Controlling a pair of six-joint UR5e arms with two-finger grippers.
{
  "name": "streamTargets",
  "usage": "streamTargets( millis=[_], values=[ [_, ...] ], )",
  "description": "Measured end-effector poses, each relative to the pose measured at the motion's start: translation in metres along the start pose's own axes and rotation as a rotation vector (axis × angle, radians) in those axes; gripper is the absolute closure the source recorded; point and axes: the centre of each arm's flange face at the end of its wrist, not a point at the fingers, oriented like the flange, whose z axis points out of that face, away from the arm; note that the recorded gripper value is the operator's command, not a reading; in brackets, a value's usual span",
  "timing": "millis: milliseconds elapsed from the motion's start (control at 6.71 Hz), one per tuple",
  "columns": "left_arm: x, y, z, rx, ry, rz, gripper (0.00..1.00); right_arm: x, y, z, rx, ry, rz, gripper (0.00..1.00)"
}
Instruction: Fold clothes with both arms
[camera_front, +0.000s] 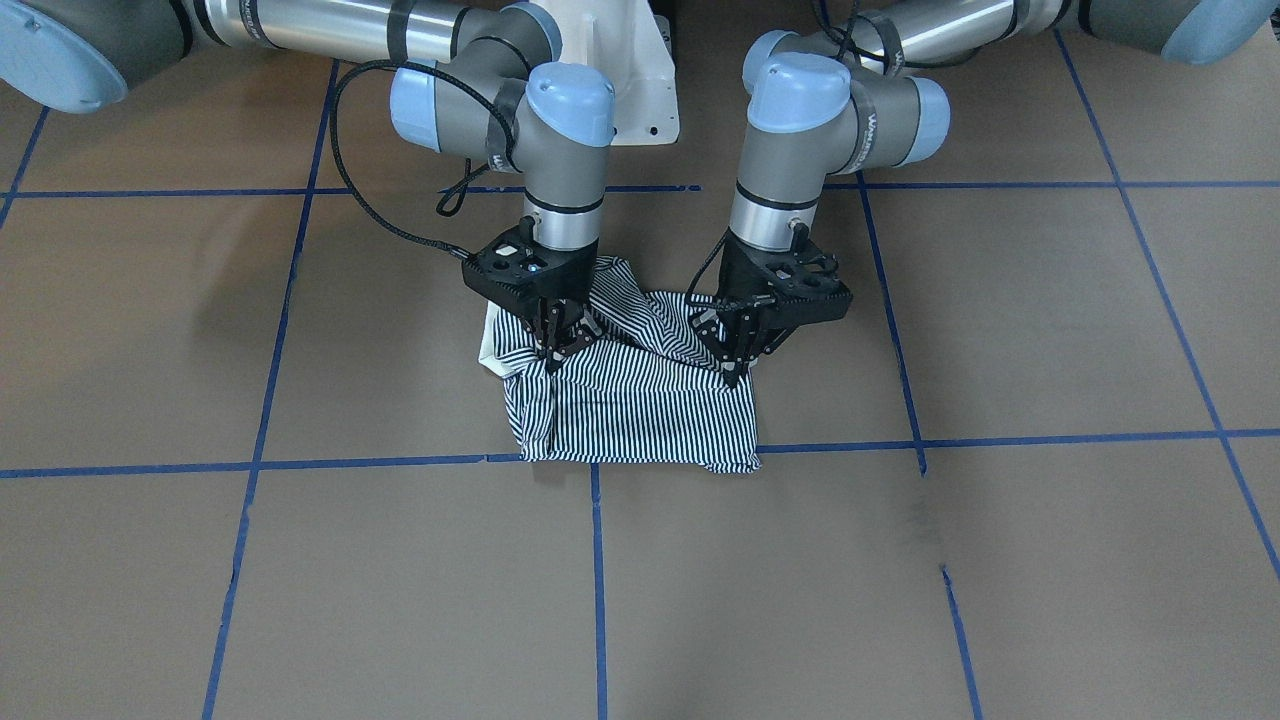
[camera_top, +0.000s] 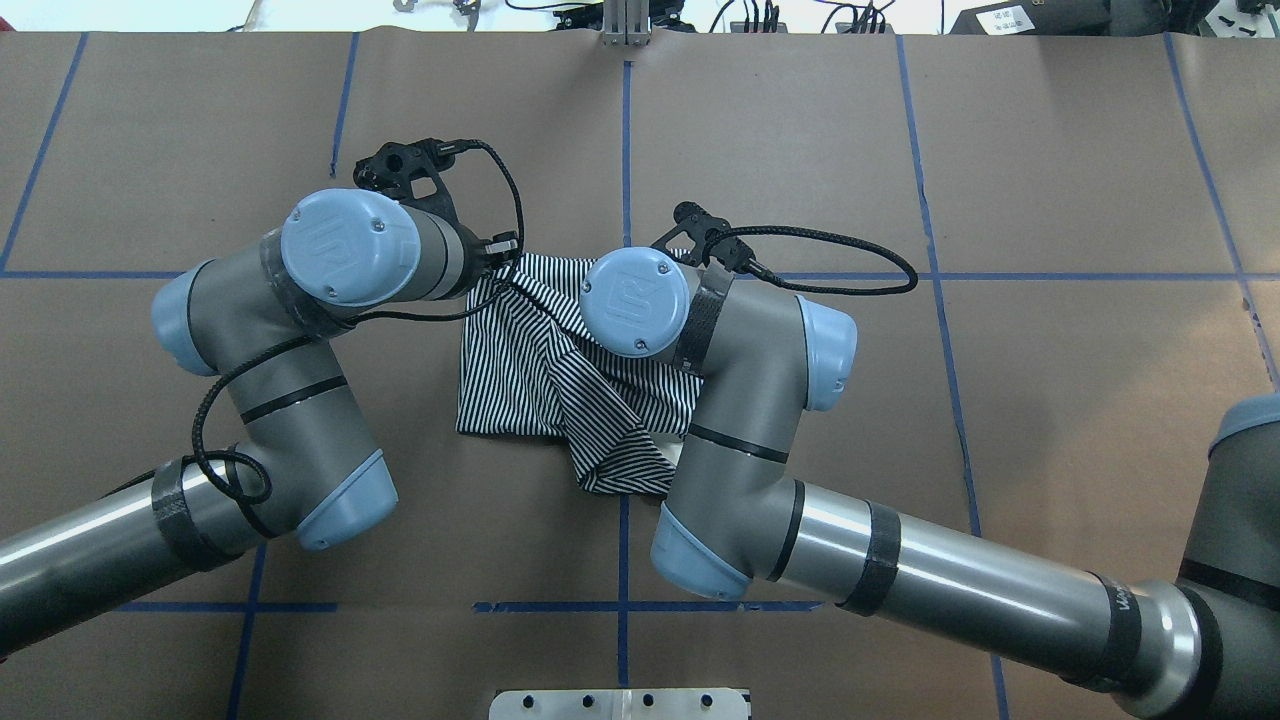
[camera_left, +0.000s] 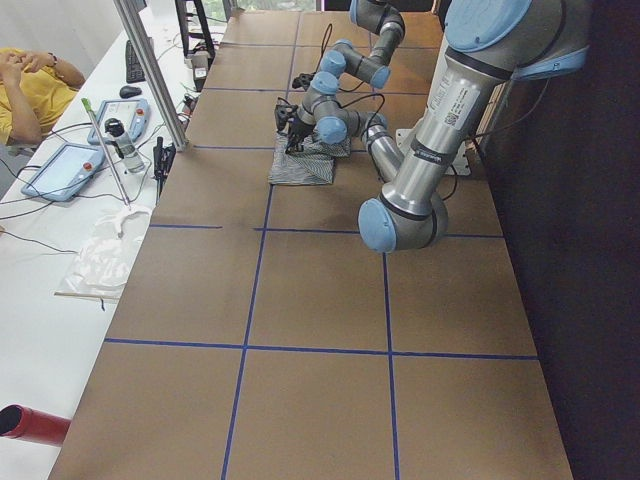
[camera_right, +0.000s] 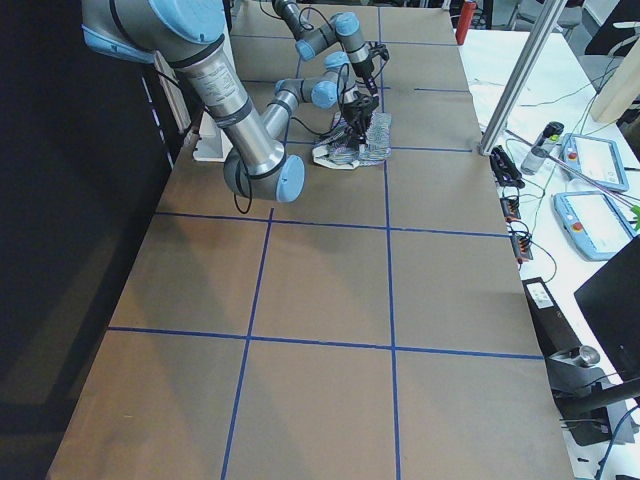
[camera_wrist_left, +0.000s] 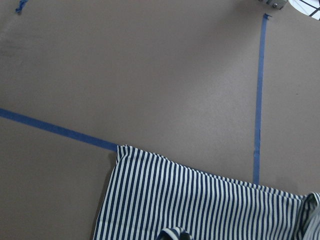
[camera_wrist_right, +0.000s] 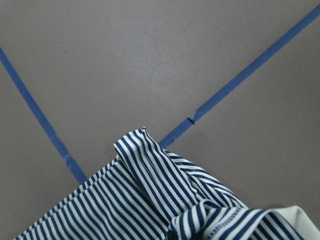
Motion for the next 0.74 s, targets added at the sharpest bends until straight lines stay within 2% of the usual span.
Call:
streamTargets(
  millis=[298,447,596,745],
  values=[
    [-0.011,-0.006,0.030,0.006,-0.016,0.014,1.00,-0.005,-0.021,0.023,0.022,0.003,-0.003,1.00],
    [-0.013,-0.007,0.038,0.005,-0.023,0.020,0.34,-0.007,-0.028,0.030,0.027,0.003,-0.007,0.01],
    [-0.014,-0.007,0.041,0.005,-0.026,0.045,0.00,-0.008,-0.031,0.033,0.028,-0.002,-0.046,0.00],
    [-0.014,-0.010,0.040,0.007,-0.021,0.109,0.00,-0.011,-0.032,0.031,0.028,-0.009,-0.108,0.00]
  ],
)
